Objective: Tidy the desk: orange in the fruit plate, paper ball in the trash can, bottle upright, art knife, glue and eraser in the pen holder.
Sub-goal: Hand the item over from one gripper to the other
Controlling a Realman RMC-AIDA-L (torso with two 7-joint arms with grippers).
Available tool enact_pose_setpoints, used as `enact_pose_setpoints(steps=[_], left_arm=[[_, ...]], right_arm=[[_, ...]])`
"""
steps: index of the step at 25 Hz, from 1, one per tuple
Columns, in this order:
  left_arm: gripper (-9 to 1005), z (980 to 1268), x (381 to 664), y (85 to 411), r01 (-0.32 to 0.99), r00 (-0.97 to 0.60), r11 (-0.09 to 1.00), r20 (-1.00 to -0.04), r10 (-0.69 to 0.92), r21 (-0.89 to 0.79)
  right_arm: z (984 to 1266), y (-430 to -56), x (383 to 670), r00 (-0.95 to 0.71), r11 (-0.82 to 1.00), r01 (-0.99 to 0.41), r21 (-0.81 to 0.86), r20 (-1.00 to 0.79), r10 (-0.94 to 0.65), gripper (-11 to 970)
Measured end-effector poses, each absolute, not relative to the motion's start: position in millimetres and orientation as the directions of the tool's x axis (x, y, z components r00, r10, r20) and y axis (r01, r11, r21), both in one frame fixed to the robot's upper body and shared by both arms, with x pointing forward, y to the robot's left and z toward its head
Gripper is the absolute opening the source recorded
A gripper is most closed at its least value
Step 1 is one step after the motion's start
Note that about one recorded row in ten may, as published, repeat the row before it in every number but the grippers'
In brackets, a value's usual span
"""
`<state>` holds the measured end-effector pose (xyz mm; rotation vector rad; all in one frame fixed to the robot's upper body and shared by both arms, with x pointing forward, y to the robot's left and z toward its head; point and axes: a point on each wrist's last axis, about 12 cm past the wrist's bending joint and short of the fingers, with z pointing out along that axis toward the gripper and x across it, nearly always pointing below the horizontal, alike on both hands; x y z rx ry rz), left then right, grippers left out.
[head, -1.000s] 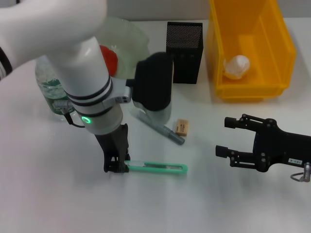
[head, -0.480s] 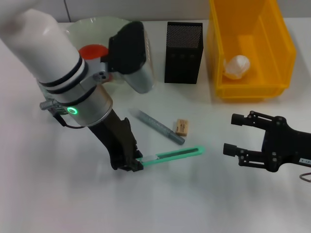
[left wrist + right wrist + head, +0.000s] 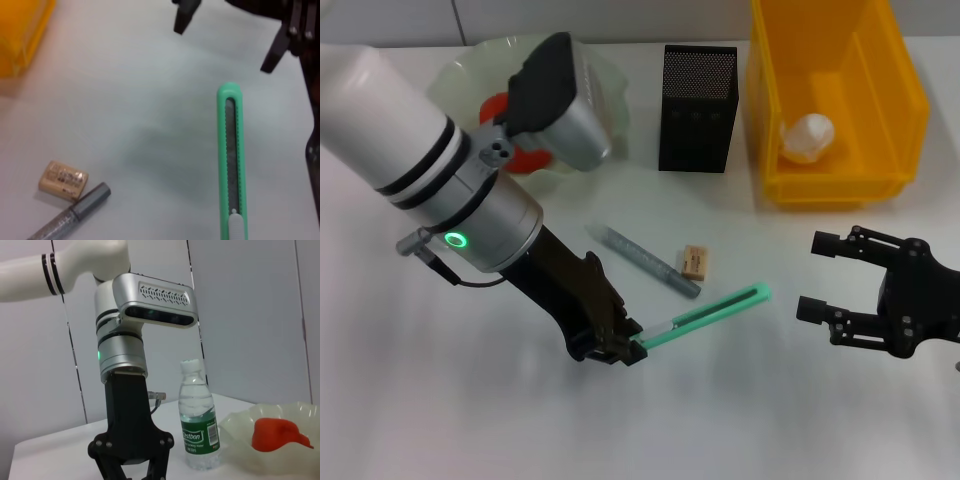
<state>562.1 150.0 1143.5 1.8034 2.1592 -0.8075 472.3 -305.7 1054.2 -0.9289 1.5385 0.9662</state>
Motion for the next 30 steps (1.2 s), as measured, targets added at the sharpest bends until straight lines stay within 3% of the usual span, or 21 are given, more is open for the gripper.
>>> enact_pose_setpoints(steps=[10, 30], left_arm=[[190, 1140, 558, 168, 0.906, -0.377, 0.135, -0.617, 0.691, -0.401], [190, 1119, 551, 179, 0.82, -0.549, 0.1, -0.724, 0.419, -0.564]], right_arm=[[1057, -311, 468, -0.127, 0.36, -0.928, 0.093, -0.989, -0.073, 786], [1056, -306, 468, -0.093, 0.337, -0.939, 0.061, -0.993, -0.08, 786]])
